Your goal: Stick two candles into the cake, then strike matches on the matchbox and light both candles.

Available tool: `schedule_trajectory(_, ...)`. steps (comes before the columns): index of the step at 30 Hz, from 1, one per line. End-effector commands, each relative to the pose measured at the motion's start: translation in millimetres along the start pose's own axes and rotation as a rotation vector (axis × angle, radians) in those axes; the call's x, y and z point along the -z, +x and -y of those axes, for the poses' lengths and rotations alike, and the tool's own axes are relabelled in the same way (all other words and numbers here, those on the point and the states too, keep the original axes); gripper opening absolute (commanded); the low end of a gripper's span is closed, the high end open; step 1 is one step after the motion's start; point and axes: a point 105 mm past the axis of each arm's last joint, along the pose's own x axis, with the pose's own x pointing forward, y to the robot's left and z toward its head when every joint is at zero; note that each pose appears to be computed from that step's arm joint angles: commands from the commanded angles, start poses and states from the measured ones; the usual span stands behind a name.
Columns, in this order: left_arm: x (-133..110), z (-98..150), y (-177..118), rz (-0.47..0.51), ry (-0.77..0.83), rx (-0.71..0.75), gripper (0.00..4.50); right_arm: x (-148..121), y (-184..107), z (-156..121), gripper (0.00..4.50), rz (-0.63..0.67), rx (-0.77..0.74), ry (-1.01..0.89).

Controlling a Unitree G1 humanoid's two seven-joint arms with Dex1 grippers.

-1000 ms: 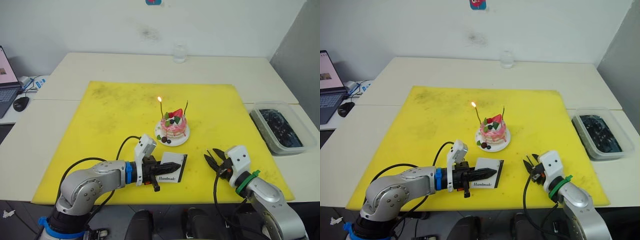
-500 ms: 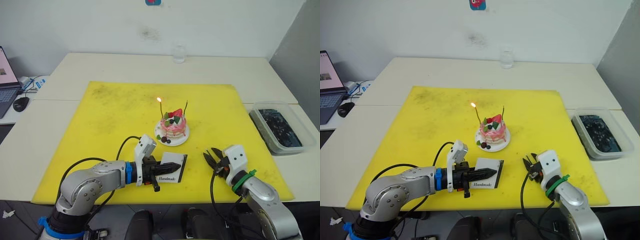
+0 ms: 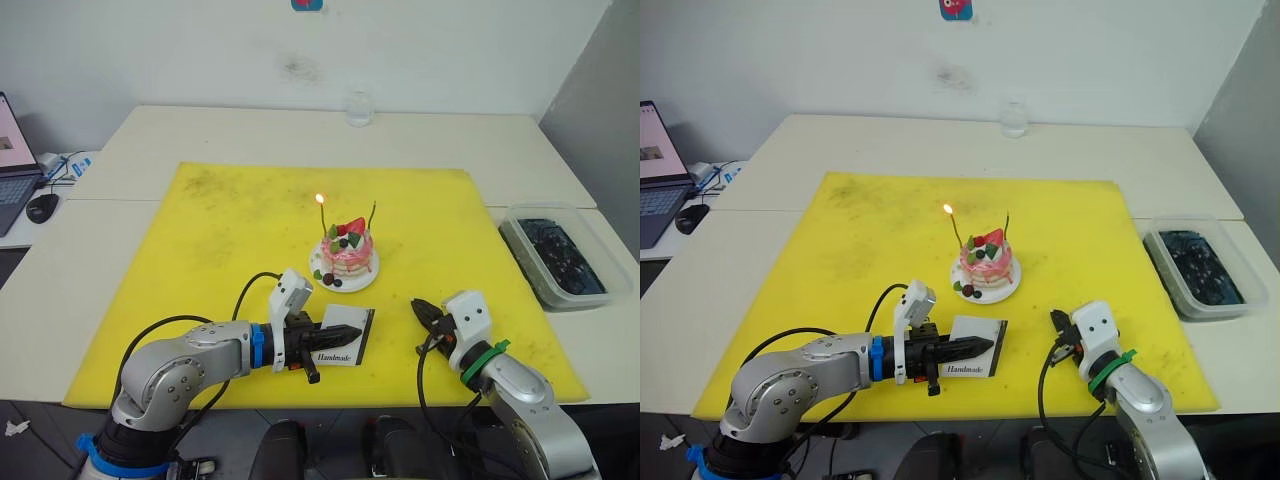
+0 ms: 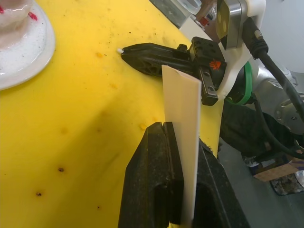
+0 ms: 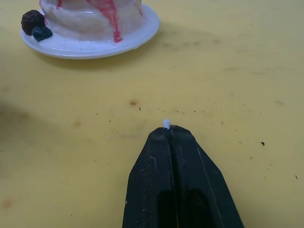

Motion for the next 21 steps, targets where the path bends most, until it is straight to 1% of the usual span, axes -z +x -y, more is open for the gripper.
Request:
schedule_trajectory(1, -7.8, 9.0, -1.0, 0.023, 0.035, 0.03, 0.0, -7.3, -4.5, 1.7, 0.05, 0.026, 0.001, -0.009)
schedule_trajectory(5, -10.0, 8.5, 0.4, 0.03, 0.034, 0.03, 0.0, -13.3, -8.0, 2.6, 0.05, 0.039, -0.012, -0.026)
schedule_trajectory(11, -11.2, 8.7, 3.3, 0.033, 0.031, 0.038, 0.0, -7.9, -7.1, 4.9, 0.05, 0.024, -0.004, -0.027)
schedule_trajectory(17, -10.4, 8.9, 2.7, 0.033, 0.029, 0.035, 0.0, -8.5, -7.3, 3.6, 0.05, 0.026, -0.011, -0.03)
schedule_trajectory(21, -9.9, 9.2, 3.2, 0.037, 0.029, 0.031, 0.0, -16.8, -11.3, 4.3, 0.05, 0.043, -0.028, -0.067)
